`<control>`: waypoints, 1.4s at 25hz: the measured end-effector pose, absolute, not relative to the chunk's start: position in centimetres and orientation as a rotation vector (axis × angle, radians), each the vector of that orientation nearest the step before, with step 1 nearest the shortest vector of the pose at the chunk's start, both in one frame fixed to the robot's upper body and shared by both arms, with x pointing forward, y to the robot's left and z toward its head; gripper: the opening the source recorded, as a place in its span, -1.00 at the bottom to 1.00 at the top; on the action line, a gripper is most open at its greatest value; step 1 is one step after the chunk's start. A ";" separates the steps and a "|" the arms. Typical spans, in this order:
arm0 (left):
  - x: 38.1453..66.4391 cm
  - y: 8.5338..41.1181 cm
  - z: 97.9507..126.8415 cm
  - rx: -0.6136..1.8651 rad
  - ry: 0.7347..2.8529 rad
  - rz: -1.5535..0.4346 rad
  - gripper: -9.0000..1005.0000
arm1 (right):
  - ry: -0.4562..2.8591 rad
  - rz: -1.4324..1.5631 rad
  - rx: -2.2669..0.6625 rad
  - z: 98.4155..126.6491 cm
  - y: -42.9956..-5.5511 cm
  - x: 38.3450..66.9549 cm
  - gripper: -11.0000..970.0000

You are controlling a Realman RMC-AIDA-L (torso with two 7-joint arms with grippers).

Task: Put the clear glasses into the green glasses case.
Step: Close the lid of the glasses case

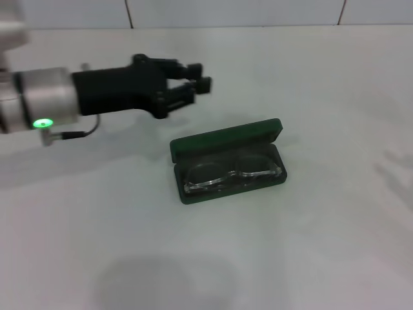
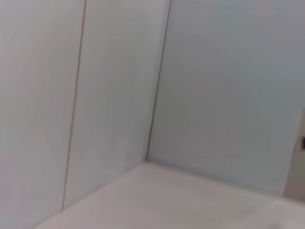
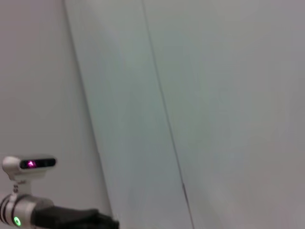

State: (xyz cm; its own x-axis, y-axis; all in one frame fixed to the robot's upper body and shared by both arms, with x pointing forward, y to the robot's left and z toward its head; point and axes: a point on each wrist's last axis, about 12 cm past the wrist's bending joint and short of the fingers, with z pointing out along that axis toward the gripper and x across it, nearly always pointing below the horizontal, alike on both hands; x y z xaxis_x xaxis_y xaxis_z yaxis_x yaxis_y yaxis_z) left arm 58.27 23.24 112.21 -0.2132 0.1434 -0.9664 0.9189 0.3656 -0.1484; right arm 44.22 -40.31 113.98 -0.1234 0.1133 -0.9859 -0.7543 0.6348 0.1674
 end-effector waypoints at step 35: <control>59.1 18.5 108.4 1.094 1.855 -0.865 -0.52 | 1.520 0.839 -0.461 110.1 -39.1 44.4 -0.29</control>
State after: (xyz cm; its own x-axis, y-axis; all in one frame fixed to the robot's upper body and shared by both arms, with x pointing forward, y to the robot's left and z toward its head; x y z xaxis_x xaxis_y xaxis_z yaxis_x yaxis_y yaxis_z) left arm 59.05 18.48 108.43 -0.3077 0.3610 -0.8804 0.9064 0.3927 -0.1558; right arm 44.42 -39.11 110.06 -0.1431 0.1897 -0.9714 -0.7211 0.6523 0.2336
